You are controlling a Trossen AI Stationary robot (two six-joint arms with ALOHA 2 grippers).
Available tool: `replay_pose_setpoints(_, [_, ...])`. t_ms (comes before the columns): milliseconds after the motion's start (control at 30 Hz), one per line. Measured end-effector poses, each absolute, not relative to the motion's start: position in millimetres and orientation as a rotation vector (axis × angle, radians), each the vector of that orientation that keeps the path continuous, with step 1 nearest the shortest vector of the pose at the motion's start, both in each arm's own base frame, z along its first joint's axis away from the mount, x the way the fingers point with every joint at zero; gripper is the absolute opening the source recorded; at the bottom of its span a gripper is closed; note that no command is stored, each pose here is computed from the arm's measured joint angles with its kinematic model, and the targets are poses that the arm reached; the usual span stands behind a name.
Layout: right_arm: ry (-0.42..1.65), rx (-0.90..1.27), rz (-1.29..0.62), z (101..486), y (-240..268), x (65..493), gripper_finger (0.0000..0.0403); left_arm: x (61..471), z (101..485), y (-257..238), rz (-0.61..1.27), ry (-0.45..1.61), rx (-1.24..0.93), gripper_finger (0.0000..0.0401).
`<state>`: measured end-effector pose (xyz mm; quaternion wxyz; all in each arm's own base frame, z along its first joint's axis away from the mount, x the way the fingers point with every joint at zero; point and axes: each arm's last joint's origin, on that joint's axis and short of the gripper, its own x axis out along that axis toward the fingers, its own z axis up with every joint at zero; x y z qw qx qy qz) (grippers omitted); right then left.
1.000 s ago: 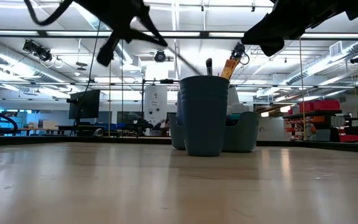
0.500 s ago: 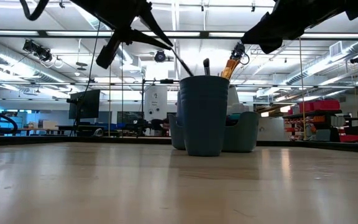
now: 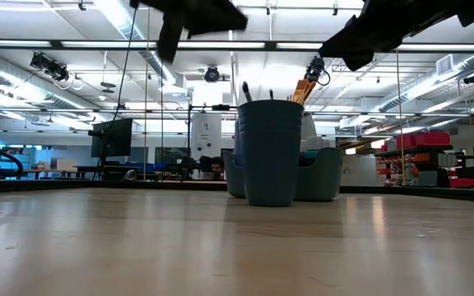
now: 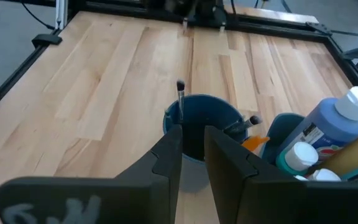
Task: Pick & Place Paint Supplies
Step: Return to Home Position
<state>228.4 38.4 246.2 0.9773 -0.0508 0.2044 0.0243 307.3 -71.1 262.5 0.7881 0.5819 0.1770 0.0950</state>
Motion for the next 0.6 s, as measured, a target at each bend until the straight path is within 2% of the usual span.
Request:
replay_pose_setpoints(100, [0.38,-0.12,0.053,248.9,38.7,229.5,0.0072,301.4,281.5,-71.9,0.284,0.26,1.066,0.006])
replay_pose_setpoints(233, [0.304,-0.198,0.065,255.7,39.0,232.0,0.0072,283.9,304.6,-67.9,0.315,0.196,0.965,0.0054])
replay_pose_setpoints(600, [0.218,-0.254,0.067,263.7,39.5,234.0,0.0072,189.4,363.6,-40.3,0.272,0.072,0.524,0.0043])
